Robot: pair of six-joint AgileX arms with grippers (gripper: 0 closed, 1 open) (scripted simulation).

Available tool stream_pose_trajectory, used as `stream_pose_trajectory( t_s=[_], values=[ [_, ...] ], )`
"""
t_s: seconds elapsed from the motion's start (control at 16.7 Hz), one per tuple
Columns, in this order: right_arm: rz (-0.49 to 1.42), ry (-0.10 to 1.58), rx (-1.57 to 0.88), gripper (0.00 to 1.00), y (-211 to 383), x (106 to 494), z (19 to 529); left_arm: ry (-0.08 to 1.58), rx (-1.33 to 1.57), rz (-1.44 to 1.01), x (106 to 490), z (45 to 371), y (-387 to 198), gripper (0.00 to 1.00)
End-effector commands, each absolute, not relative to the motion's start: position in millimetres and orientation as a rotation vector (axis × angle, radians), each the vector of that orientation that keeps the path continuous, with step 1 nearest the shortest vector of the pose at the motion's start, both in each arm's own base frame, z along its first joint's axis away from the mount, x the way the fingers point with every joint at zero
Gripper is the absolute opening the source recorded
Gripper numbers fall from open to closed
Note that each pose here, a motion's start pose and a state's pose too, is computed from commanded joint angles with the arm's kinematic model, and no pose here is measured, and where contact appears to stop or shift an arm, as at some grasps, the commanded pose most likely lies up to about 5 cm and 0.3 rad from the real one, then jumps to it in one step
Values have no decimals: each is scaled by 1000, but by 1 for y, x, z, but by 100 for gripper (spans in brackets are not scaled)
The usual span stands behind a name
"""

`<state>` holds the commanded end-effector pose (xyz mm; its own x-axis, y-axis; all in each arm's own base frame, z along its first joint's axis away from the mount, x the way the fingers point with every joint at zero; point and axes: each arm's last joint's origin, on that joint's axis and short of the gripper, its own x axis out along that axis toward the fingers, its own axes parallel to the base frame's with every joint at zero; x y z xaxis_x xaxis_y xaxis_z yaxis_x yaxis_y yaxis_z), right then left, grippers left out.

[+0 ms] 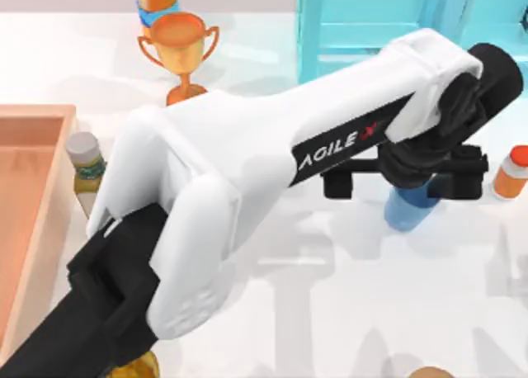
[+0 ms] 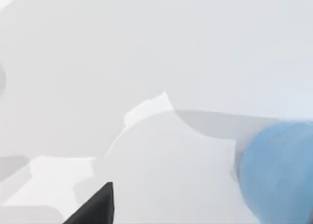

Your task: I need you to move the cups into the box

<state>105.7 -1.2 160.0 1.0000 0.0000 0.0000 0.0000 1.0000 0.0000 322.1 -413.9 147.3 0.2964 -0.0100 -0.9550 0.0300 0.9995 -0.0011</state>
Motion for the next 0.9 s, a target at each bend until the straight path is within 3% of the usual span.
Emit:
stream_pose_trajectory(
  t_s=[0.42,0.9],
  values=[
    [0,0,0,100,-1,106,160,1271,19,-26,326,130,-412,100],
    [0,0,0,100,-1,106,160,1271,19,-26,326,130,-412,40]
  ],
)
